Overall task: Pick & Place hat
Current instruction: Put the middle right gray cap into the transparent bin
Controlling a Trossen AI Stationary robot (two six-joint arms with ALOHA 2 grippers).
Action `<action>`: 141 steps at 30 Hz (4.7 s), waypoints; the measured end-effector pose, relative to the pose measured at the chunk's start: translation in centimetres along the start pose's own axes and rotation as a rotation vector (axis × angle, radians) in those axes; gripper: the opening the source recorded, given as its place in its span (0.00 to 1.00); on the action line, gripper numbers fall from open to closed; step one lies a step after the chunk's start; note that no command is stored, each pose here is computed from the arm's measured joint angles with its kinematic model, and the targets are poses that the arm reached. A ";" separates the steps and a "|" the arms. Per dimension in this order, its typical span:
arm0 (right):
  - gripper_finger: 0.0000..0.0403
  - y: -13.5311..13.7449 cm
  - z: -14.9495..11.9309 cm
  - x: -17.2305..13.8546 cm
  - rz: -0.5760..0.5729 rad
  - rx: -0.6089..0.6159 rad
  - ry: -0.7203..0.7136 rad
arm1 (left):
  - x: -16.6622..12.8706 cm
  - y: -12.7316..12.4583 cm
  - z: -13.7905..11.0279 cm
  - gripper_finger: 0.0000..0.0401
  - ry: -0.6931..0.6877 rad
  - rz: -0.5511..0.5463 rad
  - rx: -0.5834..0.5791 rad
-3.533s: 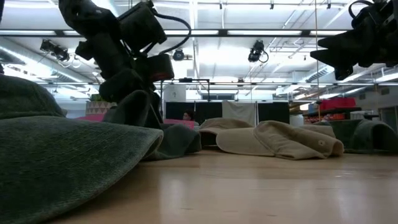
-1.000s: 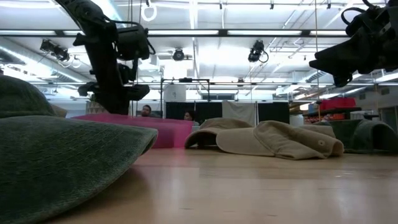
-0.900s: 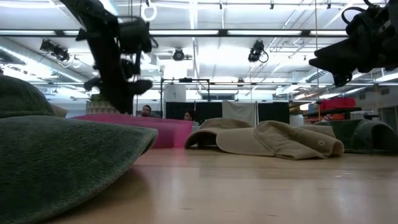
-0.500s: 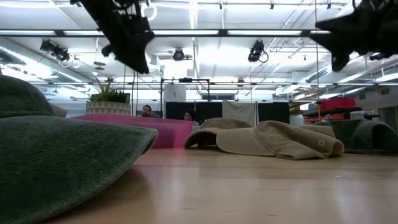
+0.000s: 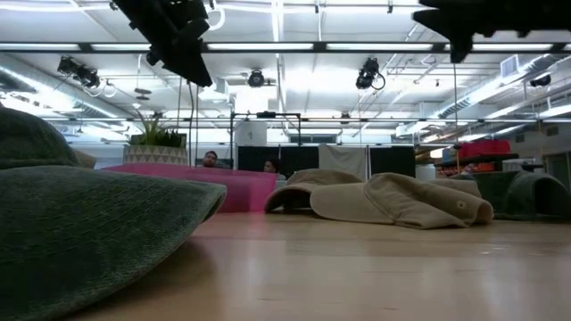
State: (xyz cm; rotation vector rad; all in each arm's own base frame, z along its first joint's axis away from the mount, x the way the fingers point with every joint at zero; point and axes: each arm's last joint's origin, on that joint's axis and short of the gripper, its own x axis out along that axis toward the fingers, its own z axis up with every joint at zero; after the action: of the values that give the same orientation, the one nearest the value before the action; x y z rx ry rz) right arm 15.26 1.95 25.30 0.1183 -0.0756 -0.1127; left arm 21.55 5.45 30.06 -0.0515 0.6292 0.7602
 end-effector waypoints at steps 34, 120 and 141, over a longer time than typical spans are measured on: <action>0.35 -1.9 -10.4 7.4 -0.189 -0.364 0.952 | 0.0 0.0 -0.1 0.27 0.007 0.001 -0.018; 0.00 1.3 -4.3 20.3 -0.212 -1.340 0.661 | -4.8 0.6 0.6 0.26 0.028 -0.509 0.023; 0.00 0.8 -4.0 20.7 -0.107 -1.219 0.563 | 0.6 -0.6 -6.5 0.36 -0.110 -0.640 -0.115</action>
State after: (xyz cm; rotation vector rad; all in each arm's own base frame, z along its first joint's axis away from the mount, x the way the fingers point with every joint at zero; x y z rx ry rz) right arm 36.19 0.74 22.81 -1.0642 0.5637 -0.2114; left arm 19.00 3.65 24.34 -0.3000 0.4248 0.1762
